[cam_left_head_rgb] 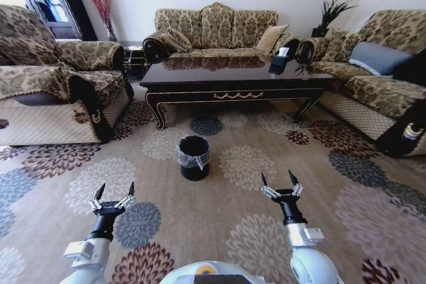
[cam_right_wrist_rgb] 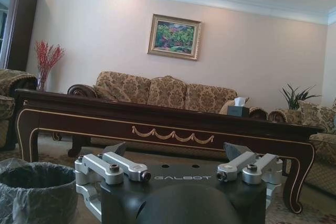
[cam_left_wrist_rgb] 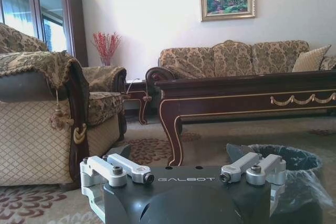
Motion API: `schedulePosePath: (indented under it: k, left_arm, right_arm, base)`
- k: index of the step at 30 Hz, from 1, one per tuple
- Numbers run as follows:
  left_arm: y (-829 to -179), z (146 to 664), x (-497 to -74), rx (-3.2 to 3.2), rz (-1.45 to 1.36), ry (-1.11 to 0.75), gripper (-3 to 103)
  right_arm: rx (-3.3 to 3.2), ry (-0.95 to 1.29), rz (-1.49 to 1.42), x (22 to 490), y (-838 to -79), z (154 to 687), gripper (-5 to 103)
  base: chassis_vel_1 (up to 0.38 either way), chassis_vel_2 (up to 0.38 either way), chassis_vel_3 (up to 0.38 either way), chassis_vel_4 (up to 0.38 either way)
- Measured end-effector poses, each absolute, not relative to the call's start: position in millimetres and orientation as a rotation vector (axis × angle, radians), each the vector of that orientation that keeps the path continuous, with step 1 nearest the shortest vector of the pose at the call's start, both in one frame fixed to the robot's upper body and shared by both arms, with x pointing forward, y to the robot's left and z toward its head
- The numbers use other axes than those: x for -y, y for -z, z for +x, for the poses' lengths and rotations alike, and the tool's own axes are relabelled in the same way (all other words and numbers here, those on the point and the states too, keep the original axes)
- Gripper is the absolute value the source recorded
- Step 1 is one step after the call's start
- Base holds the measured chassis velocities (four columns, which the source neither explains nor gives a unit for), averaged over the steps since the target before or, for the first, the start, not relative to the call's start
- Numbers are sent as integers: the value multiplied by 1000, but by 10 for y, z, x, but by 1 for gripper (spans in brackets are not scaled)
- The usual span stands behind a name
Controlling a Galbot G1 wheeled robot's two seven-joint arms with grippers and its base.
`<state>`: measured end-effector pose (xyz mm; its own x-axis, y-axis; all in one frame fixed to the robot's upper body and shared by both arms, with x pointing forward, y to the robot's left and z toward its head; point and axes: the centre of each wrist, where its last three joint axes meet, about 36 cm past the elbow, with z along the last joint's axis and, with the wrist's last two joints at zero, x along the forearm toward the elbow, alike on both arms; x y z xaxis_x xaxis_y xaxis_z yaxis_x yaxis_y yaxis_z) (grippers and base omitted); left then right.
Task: Move to the front of the table and pick up the trash from the floor, then place it into the trash bin.
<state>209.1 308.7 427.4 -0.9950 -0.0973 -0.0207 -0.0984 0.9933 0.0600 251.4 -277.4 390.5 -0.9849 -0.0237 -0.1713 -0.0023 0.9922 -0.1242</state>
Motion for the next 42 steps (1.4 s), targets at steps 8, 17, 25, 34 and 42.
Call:
schedulePosePath:
  k: [8,17,25,34,42]
  left_arm:
    - [-4274,2091,-3087,-3119,-153,-95,100]
    - [-4274,2091,-3087,-3119,-153,-95,100]
    - [-4273,2091,-3087,-3119,-153,-95,100]
    - [-4273,2091,-3087,-3119,-153,-95,100]
    - [-4274,2091,-3087,-3119,-153,-95,100]
  right_arm:
    - [-2962,185,-19,2774,-3905,2514,100]
    - [-2962,184,-20,2774,-3906,2514,100]
    - [-2962,184,-20,2774,-3905,2514,100]
    - [-2963,184,-19,2774,-3905,2513,100]
    - [-2962,184,-19,2774,-3905,2514,100]
  base:
    - [182,-178,-193,173]
    - [208,-220,-221,219]
    - [253,-233,-216,257]
    - [244,-255,-257,239]
    - [244,-246,-251,243]
